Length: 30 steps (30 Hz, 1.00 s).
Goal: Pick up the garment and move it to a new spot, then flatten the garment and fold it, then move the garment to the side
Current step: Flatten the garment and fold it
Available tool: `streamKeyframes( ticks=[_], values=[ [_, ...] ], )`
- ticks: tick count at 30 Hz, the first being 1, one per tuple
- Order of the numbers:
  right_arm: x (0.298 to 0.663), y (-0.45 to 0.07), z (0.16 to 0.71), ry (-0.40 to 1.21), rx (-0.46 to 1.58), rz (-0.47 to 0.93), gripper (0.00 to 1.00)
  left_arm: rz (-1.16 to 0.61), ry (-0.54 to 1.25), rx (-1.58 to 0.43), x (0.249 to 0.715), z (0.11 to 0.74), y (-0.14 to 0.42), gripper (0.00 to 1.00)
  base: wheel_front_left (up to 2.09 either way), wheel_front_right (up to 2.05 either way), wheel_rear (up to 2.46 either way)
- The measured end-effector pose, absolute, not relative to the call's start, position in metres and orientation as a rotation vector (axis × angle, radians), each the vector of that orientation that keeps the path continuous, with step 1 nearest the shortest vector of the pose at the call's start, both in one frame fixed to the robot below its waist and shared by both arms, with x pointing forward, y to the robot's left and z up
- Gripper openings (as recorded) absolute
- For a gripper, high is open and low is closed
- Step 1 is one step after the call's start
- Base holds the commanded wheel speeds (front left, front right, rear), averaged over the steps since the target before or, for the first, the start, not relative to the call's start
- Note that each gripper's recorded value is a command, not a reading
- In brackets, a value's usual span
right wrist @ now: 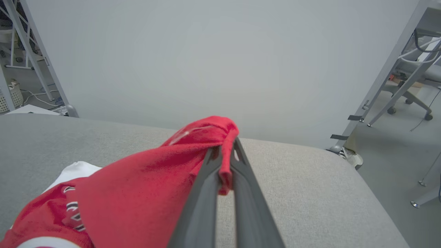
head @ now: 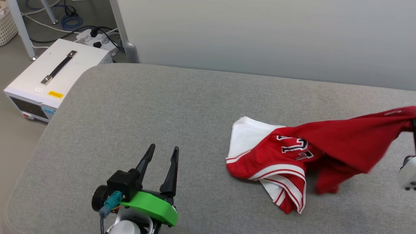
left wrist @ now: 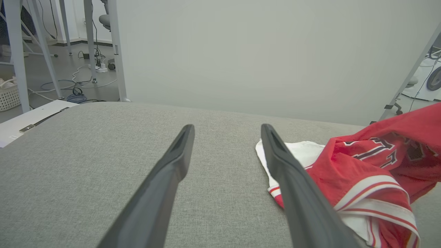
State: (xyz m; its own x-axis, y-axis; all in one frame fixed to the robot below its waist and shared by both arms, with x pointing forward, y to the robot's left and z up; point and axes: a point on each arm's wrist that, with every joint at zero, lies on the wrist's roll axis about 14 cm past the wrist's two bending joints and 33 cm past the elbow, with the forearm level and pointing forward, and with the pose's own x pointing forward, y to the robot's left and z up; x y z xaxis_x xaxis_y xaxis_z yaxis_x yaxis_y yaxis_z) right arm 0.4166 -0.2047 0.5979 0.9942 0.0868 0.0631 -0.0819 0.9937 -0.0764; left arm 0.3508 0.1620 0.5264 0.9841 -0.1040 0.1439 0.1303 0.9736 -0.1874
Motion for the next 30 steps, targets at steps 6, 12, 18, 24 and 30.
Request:
streamKeyframes(
  ticks=[6,12,18,24,30],
  values=[
    [0.432,-0.193,0.680,-0.199,-0.238,0.143,0.00,-0.112,-0.162,-0.204,0.344,0.535,0.163,1.00,0.00,0.00,0.00],
    [0.478,-0.169,0.687,-0.136,-0.386,0.226,0.00,-0.075,-0.137,-0.219,0.344,0.526,0.172,1.00,0.00,0.00,0.00],
    [0.538,-0.156,0.661,-0.004,-0.465,0.259,0.00,-0.038,-0.103,-0.222,0.352,0.516,0.182,1.00,0.00,0.00,0.00],
    [0.580,-0.171,0.580,0.251,-0.544,0.221,0.00,-0.002,-0.064,-0.220,0.355,0.504,0.192,1.00,0.00,0.00,0.00],
    [0.589,-0.163,0.495,0.442,-0.525,0.256,0.50,0.035,-0.032,-0.210,0.357,0.494,0.202,1.00,0.00,0.00,0.00]
  ],
)
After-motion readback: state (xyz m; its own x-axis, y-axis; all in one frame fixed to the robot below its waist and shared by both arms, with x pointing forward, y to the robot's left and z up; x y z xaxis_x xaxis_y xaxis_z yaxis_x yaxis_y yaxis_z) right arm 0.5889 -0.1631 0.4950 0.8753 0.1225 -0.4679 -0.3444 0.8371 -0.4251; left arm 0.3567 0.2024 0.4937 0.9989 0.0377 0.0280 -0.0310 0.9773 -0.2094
